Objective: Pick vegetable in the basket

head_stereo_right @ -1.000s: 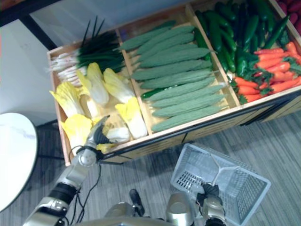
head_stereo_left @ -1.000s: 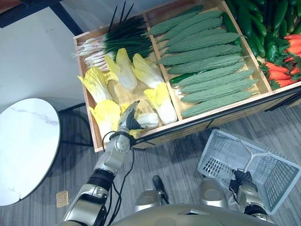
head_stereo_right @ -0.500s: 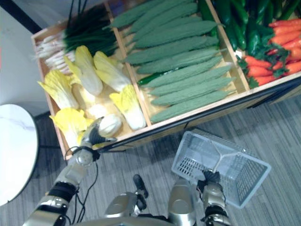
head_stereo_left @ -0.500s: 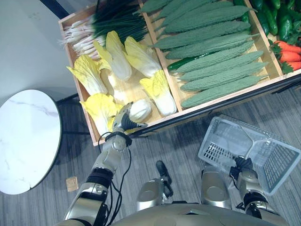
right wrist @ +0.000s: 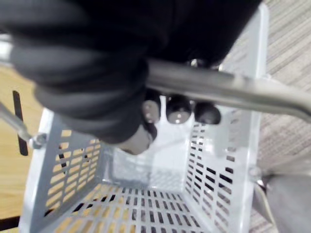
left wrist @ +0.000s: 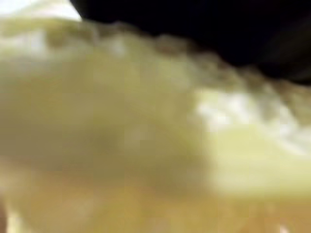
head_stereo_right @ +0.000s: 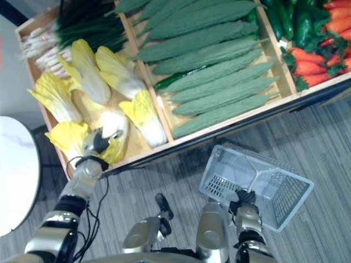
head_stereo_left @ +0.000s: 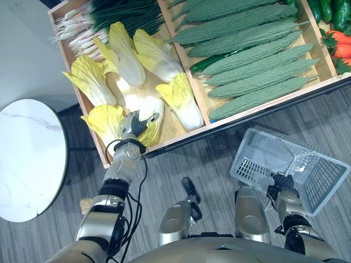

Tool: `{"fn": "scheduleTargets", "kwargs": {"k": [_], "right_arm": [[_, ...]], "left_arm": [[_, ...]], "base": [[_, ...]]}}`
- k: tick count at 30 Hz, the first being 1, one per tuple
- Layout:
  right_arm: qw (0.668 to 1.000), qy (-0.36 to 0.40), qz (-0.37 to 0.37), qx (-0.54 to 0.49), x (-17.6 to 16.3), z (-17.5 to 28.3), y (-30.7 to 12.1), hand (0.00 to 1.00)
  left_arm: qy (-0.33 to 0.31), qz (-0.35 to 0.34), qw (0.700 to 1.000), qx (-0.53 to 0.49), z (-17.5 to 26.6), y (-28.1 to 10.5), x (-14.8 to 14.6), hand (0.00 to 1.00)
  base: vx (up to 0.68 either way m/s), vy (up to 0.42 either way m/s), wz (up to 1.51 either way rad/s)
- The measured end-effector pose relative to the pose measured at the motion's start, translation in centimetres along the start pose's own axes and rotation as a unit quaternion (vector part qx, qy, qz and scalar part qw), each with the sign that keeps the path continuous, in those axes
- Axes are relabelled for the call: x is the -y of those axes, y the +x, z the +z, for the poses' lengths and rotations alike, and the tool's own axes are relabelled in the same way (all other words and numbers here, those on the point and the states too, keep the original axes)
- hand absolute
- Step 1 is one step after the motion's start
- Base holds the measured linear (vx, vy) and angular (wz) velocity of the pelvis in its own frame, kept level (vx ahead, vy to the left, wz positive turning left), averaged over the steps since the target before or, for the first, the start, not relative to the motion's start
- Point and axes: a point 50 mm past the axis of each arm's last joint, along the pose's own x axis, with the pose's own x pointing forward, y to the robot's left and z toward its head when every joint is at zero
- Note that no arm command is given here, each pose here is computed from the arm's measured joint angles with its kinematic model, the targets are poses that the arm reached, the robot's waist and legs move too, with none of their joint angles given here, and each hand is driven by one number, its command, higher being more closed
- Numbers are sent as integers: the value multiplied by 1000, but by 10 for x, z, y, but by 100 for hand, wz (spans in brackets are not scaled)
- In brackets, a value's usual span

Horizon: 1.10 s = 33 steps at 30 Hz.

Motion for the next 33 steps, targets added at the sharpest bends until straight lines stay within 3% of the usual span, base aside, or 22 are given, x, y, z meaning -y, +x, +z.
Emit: {"fn": "scheduleTargets", "kwargs": {"k": [9, 15, 18, 23, 26, 30, 33], "right_arm": [[999, 2, 18, -28, -13, -22, -10, 100], [999, 1, 5, -51, 1, -54, -25, 100], [999, 5, -8, -42, 12, -60, -33, 100], [999, 9, -5, 32, 11, -28, -33, 100], [994, -17, 33, 103, -4, 2, -38, 100], [978, -44, 103, 176, -20, 21, -60, 100], [962, -47, 152, 223, -28, 37, -77, 100]], "left_arm": [[-37, 17, 998, 57, 36, 7, -19, 100], [-65, 127, 976, 164, 90, 11, -64, 100], [-72, 147, 966, 200, 109, 8, -72, 100], [-80, 184, 944, 263, 125, -19, -86, 100], [-89, 211, 936, 269, 101, -50, -96, 100], [-125, 167, 957, 201, 71, -72, -65, 100], [-148, 36, 982, 114, 43, -89, -3, 100]], "base": [[27, -13, 12], [20, 2, -13], [-29, 12, -24], [-71, 55, -114], [115, 27, -196], [224, -194, -155], [339, -296, -216]]}}
